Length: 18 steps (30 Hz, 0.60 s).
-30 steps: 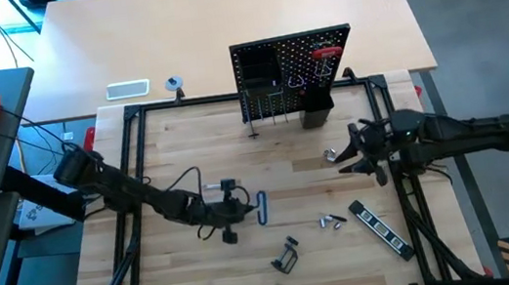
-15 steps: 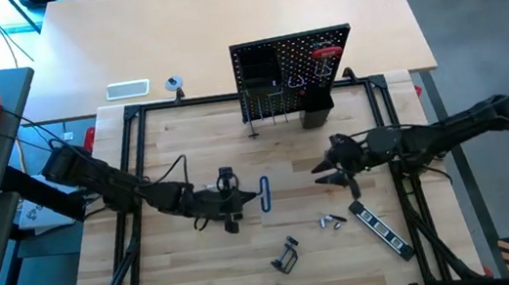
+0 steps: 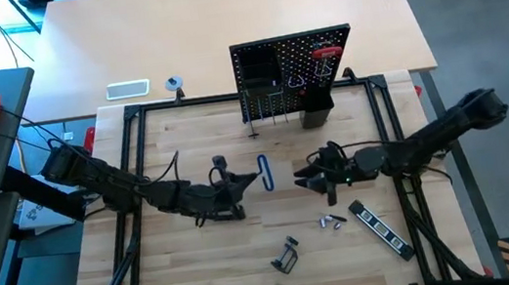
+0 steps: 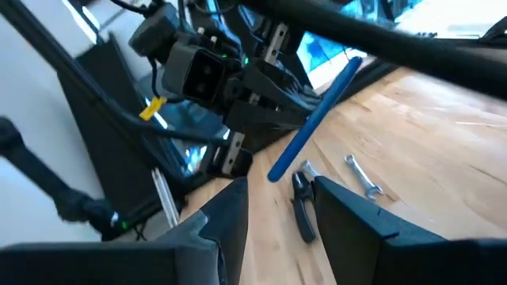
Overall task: Hang tools onto peg board
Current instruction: Hang the blue pick tool on the top hook on the peg board
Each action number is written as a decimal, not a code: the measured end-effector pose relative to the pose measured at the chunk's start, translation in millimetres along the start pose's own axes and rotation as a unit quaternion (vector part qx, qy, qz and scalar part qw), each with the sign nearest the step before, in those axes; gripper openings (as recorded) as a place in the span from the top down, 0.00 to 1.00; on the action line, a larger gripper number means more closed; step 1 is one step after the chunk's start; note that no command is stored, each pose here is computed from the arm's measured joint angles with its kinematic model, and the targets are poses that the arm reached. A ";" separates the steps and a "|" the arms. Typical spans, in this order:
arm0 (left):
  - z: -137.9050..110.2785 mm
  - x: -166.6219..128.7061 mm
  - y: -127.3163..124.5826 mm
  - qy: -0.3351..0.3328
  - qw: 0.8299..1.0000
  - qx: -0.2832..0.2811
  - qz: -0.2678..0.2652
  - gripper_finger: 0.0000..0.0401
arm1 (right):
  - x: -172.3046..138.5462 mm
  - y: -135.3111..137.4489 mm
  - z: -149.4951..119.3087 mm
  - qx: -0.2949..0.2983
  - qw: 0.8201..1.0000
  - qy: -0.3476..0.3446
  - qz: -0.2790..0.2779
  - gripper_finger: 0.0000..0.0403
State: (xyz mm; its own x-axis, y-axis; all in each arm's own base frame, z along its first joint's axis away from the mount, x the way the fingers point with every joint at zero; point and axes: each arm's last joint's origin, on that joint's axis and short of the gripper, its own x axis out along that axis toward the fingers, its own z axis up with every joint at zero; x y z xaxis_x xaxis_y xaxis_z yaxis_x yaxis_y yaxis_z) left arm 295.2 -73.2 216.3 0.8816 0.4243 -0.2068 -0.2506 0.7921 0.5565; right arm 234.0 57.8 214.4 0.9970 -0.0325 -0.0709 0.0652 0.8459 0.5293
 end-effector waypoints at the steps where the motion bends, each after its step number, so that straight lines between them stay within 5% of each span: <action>1: 1.5 0.0 1.1 -0.004 1.000 0.001 0.009 1.00 | 3.2 0.6 -3.1 0.003 1.000 -0.008 0.001 0.65; 18: 12.5 -0.9 8.5 -0.040 0.998 0.003 0.055 1.00 | 50.1 5.1 -28.8 -0.011 0.994 -0.106 0.013 0.65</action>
State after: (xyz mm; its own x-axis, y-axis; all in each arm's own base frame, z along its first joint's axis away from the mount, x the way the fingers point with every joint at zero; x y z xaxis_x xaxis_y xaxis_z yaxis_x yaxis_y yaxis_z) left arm 297.3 -72.3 231.2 0.8779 0.4722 -0.0795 -0.3456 0.7397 0.5774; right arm 283.1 75.8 189.3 0.9851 -0.1197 0.1234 0.0405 0.8591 0.5102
